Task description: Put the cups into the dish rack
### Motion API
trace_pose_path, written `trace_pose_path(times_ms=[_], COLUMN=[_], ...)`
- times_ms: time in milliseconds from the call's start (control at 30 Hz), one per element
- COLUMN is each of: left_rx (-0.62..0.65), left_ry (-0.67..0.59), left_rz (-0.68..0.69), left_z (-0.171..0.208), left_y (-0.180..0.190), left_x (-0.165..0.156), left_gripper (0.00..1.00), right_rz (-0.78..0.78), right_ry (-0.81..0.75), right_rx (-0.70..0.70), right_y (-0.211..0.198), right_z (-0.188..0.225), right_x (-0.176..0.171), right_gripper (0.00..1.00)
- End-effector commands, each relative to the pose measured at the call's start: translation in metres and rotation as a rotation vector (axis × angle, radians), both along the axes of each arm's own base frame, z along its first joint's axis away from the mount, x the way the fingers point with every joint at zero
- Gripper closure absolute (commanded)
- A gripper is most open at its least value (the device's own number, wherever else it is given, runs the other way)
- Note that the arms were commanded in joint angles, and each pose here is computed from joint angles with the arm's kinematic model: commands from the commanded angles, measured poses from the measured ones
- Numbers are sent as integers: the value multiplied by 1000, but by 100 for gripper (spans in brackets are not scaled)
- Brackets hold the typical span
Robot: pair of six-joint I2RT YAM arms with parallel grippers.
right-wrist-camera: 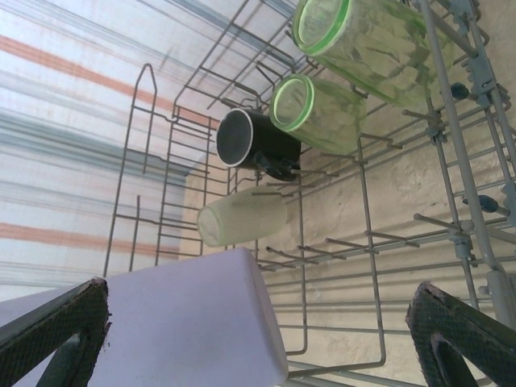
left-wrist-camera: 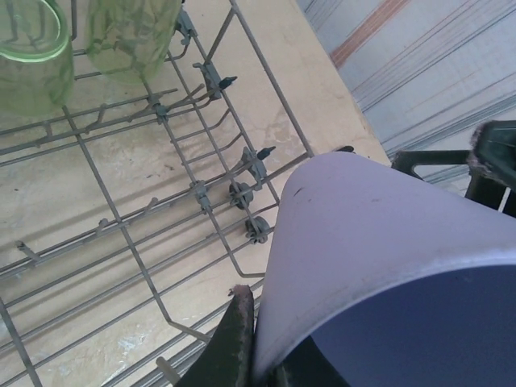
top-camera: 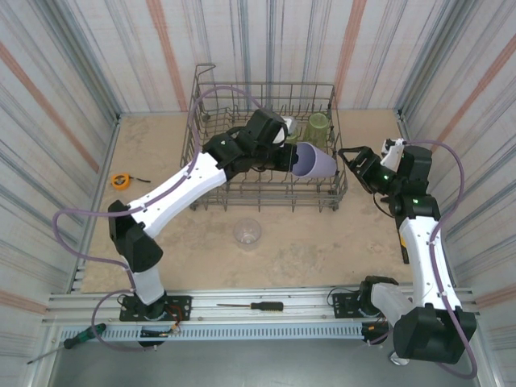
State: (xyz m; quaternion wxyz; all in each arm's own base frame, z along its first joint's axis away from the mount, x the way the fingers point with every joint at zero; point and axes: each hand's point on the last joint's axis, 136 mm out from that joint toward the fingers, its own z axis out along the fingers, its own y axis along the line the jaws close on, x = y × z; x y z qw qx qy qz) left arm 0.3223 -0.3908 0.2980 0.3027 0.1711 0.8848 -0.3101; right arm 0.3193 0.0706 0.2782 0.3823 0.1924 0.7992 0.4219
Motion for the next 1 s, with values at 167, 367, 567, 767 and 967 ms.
trace_pose_path(times_ms=[167, 367, 567, 767, 967], left_rx=[-69, -120, -157, -272, -381], left_ry=[-48, -4, 38, 115, 222], left_rz=[-5, 10, 22, 16, 2], left_z=[33, 28, 23, 17, 10], left_y=[36, 66, 84, 97, 108], left_x=[13, 29, 42, 57, 74], left_gripper=[100, 100, 100, 100, 100], right_rz=[9, 15, 21, 70, 125], right_ry=[-8, -23, -2, -6, -40], right_rx=[94, 110, 108, 126, 159], right_y=[5, 11, 23, 45, 63], right_z=[10, 17, 11, 9, 15], right_x=[4, 6, 14, 22, 30], right_gripper=[1, 1, 1, 1, 1])
